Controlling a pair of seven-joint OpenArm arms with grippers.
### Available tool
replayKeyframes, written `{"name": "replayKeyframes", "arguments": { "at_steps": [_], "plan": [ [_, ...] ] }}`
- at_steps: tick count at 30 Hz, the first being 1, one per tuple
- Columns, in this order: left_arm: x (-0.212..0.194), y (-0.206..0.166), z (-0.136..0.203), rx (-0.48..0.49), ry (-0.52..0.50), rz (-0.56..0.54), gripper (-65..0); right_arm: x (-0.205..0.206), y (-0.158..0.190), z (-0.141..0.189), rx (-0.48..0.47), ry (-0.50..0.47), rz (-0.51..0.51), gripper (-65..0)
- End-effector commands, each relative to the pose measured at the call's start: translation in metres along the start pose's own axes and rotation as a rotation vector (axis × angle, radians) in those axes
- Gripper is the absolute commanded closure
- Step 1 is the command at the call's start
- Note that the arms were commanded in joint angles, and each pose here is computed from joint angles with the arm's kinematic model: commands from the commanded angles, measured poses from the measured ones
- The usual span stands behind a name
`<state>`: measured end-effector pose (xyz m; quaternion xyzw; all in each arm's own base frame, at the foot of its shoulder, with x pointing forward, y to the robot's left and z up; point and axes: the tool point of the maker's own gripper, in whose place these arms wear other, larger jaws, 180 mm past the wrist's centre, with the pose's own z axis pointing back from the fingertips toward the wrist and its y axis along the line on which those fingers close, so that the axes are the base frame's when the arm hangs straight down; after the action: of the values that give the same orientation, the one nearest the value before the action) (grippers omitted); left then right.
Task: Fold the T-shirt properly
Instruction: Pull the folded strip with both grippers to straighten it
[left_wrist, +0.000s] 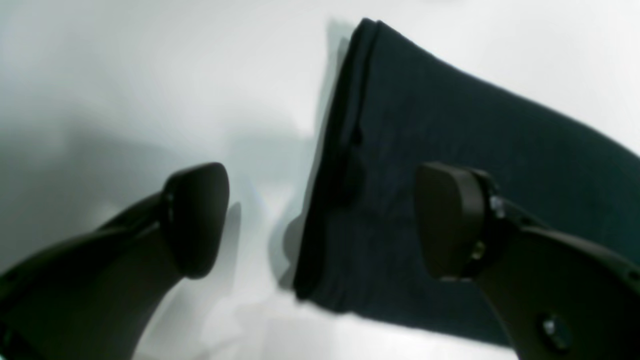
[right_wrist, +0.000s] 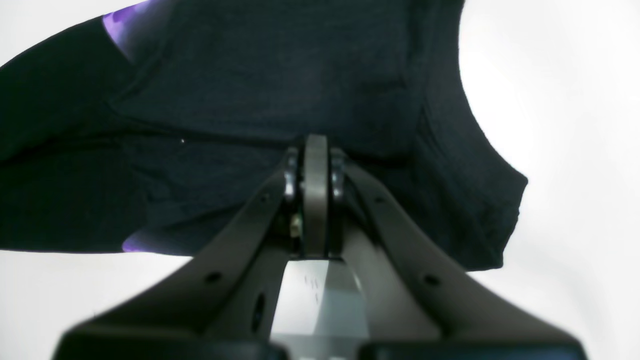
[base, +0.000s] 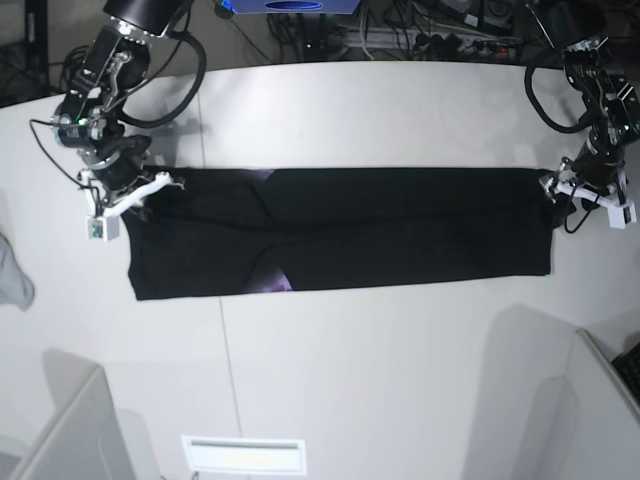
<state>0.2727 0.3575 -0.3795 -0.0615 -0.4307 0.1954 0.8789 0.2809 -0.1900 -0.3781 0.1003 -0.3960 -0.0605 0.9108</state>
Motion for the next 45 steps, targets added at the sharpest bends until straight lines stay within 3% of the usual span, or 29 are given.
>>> {"name": "replayKeyframes", "arguments": {
  "at_steps": [1,13,15,20,23,24,29,34,38,45],
  "plan": [
    [0.020,0.001,-0.001,-0.008,-0.052,-0.005,-56.1,0.014,0.002,0.003,0.010,-0.051,0.009,0.0],
    [-0.011,-0.020,-0.041,-0.065,0.091,-0.005,-54.8,0.006,0.000,0.006,0.003,-0.038,0.002,0.0],
    [-0.016,-0.019,-0.041,-0.065,0.102,-0.003,-47.6,0.006,-0.001,0.006,0.001,-0.037,0.001,0.0],
    [-0.020,-0.016,-0.041,-0.058,0.111,0.004,-15.6,0.006,0.000,0.006,0.003,-0.038,-0.001,0.0],
    [-0.022,-0.010,-0.045,-0.047,0.124,0.023,-1.3,0.002,0.002,0.010,0.003,-0.034,0.005,0.0],
    [-0.020,-0.010,-0.047,-0.047,0.124,0.030,0.0,0.002,0.005,0.011,0.013,-0.040,0.001,0.0],
    [-0.001,0.005,-0.043,-0.019,0.105,0.001,0.0,-0.002,0.018,0.023,0.090,-0.071,-0.061,0.0],
    [0.030,0.011,-0.029,-0.006,0.050,-0.085,0.0,-0.003,0.012,0.026,0.083,-0.067,-0.058,0.0],
    [0.051,0.000,-0.016,-0.018,-0.002,-0.159,0.0,-0.007,0.011,0.027,0.082,-0.060,-0.059,0.0],
    [0.048,-0.024,0.003,-0.059,-0.020,-0.261,0.0,-0.007,0.011,0.027,0.082,-0.060,-0.059,0.0]
  ]
}}
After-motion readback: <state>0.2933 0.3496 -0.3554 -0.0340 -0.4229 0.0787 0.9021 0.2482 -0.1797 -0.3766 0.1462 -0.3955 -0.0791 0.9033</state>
